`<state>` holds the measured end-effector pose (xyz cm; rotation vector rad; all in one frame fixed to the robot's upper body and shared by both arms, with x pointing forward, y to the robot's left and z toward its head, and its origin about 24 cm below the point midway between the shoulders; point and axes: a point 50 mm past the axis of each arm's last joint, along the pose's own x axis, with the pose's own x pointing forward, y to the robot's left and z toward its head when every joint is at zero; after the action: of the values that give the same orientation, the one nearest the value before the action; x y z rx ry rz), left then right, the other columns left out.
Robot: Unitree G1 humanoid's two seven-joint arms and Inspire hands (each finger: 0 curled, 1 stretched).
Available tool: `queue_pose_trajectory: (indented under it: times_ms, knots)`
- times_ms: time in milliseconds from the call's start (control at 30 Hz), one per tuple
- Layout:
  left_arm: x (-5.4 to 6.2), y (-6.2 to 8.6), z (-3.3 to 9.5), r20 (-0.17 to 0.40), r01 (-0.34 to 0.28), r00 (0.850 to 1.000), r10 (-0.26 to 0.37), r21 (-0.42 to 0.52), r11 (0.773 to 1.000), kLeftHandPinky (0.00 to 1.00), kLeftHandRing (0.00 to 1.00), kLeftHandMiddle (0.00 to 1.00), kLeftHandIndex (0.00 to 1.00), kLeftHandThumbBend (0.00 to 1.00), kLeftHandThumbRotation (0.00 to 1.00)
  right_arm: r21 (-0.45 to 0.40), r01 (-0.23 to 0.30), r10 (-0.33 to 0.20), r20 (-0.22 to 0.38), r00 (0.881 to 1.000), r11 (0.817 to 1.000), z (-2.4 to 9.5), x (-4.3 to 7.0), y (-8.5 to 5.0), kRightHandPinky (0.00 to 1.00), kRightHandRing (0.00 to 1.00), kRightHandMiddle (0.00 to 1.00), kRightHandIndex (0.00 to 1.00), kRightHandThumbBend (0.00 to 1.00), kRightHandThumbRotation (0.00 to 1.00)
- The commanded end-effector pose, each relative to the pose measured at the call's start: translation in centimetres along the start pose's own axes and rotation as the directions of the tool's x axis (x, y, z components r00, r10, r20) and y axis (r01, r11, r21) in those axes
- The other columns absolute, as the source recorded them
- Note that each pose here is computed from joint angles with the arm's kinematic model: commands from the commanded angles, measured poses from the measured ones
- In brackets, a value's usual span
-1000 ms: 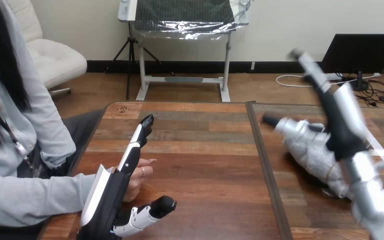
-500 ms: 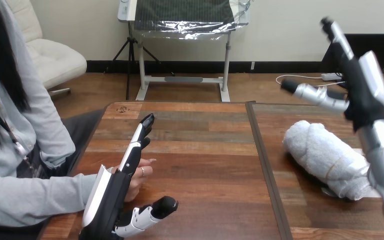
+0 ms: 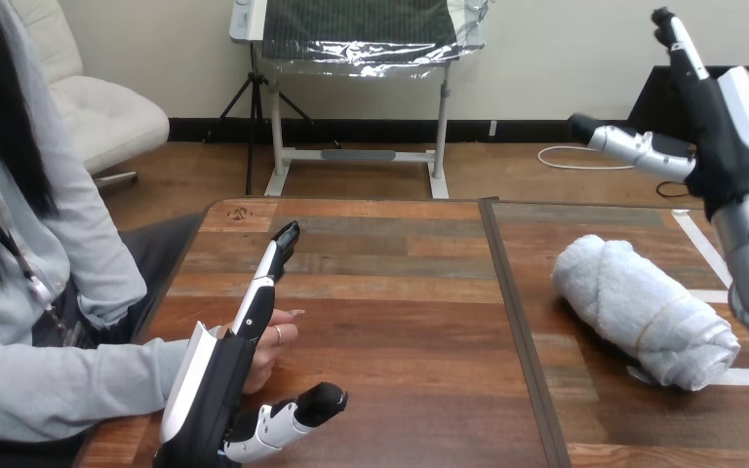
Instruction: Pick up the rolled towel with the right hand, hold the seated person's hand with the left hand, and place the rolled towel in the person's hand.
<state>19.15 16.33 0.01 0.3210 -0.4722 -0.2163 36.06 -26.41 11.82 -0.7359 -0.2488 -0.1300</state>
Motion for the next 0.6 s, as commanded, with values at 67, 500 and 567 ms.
queue_pose_trajectory:
  times_ms: [67,500,567]
  knots:
    - [1.9,0.5,0.7,0.088,-0.029,0.996,0.028,0.012,1.000,1.00,0.98,0.99,0.99,1.00,0.87,-0.074,0.029,-0.031,-0.017,0.999,0.997,1.8,2.8,-2.1,0.89,1.00,0.99,0.99,1.00,0.60]
    - [1.8,0.6,0.8,0.097,-0.037,0.995,0.037,0.001,0.999,1.00,0.98,1.00,1.00,1.00,0.88,-0.146,-0.031,0.006,-0.164,0.986,0.989,0.7,3.3,-2.0,0.87,1.00,0.99,0.98,1.00,0.59]
    - [1.7,0.6,0.8,0.099,-0.037,0.994,0.037,0.000,0.999,1.00,0.98,1.00,1.00,1.00,0.88,-0.161,-0.043,0.012,-0.189,0.982,0.986,0.5,3.3,-1.8,0.87,1.00,0.98,0.98,1.00,0.58]
